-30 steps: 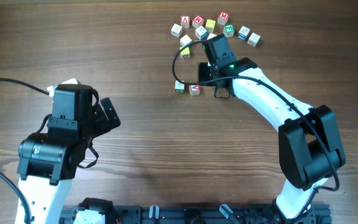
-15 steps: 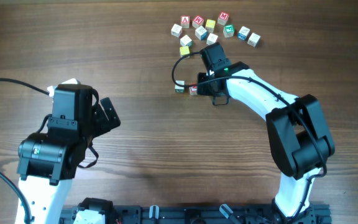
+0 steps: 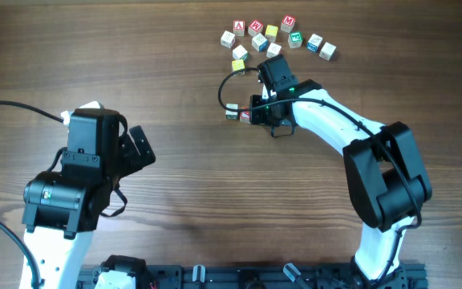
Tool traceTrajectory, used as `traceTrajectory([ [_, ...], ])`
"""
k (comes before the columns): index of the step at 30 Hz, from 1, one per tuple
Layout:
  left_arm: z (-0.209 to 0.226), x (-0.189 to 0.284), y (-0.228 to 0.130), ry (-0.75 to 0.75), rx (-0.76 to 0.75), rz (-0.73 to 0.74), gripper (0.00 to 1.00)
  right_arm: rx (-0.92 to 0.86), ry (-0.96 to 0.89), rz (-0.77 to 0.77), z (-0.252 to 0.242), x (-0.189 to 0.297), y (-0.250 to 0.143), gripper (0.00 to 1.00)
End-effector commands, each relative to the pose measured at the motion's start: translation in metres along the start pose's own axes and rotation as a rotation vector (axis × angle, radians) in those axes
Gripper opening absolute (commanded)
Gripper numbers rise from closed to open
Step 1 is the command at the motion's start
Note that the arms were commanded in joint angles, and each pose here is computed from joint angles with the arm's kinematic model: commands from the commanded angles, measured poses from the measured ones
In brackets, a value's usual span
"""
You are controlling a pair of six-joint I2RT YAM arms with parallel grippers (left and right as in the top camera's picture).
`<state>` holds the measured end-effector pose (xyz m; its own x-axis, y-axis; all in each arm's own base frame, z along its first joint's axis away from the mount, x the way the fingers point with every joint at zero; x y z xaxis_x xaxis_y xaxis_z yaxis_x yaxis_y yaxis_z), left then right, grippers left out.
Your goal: Form a horizontal line
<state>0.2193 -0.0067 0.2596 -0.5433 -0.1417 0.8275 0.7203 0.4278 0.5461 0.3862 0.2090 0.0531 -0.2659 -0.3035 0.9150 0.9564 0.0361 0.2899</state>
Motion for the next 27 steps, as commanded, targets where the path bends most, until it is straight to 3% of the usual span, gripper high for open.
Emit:
traceTrajectory([
  [1, 0.0003, 0.0005, 0.0002, -0.005, 0.014, -0.001, 1.00, -0.005, -0.010, 0.015, -0.0026, -0.0072, -0.0042, 0.14],
  [27, 0.0003, 0.0005, 0.0002, -0.005, 0.014, -0.001, 1.00, -0.002, -0.041, -0.037, -0.0056, -0.0070, 0.0053, 0.13],
])
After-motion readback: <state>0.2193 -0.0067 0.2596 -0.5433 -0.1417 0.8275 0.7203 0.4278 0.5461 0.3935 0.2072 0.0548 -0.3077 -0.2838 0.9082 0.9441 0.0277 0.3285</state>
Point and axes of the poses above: each gripper's point midway between its finger pads, its own x axis back along the fingers, its own z axis along the line the jaws close on, y = z × x, the point moved 4 cm from there along x, back along the fingers, and after that the axes turned 4 degrees about x, right-handed, at the moved point
